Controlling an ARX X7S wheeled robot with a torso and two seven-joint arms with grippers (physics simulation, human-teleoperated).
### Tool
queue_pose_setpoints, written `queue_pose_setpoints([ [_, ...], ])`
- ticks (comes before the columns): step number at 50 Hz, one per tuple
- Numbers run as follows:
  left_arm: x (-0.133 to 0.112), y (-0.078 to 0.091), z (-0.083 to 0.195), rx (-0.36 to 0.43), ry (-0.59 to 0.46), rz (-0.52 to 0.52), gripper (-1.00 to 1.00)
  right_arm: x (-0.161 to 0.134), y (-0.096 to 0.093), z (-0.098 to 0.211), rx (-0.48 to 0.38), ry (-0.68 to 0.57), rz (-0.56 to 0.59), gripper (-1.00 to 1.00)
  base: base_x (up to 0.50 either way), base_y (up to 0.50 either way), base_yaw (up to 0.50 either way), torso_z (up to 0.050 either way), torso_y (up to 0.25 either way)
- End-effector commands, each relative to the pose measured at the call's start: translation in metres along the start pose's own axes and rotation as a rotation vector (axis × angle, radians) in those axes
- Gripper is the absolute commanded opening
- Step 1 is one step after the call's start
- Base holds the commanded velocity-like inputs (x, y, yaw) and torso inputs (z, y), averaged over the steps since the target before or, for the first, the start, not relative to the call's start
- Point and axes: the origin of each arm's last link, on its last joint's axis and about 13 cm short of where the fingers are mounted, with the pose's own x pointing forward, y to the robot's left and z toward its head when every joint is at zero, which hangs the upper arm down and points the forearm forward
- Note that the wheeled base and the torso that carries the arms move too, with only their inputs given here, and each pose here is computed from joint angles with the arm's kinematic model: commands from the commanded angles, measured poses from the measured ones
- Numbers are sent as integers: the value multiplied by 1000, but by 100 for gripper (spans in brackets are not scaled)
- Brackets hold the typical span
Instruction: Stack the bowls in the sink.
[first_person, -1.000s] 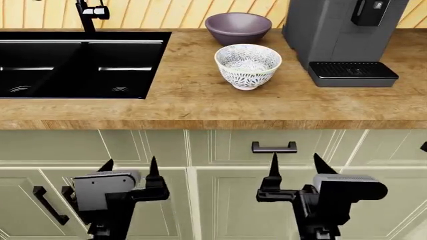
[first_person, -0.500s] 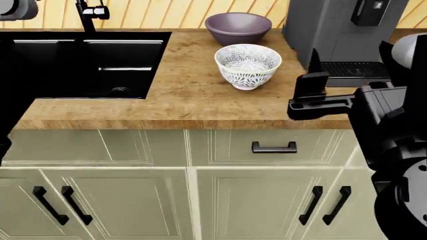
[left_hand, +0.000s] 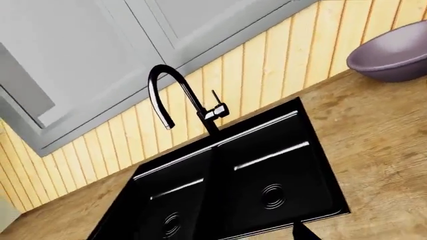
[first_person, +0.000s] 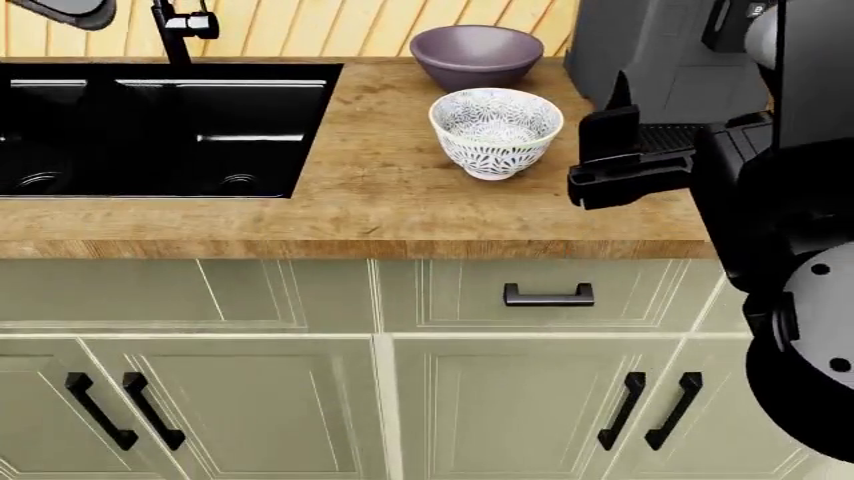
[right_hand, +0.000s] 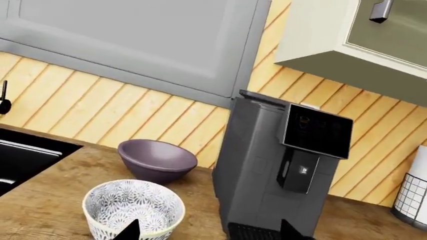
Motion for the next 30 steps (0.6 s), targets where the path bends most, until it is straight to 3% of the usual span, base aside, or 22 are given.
queue_pose_setpoints([
  [1, -3, 4, 0, 143, 30, 14, 100, 7, 5, -2, 19, 9, 31, 100, 0, 0, 0, 0, 0],
  [13, -3, 7, 4, 100, 28, -16, 100, 11, 9, -2, 3, -13, 66, 100, 8, 1, 0, 0, 0],
  [18, -3, 8, 4, 68, 21, -23, 100, 11, 9, -3, -18, -24, 66, 100, 191, 338, 0, 0, 0],
  [22, -3, 8, 5, 62, 17, -25, 100, 11, 9, -3, -2, -26, 69, 100, 227, 382, 0, 0, 0],
  [30, -3, 7, 7, 46, 9, -24, 100, 14, 9, -4, 27, -6, 47, 100, 24, 0, 0, 0, 0],
])
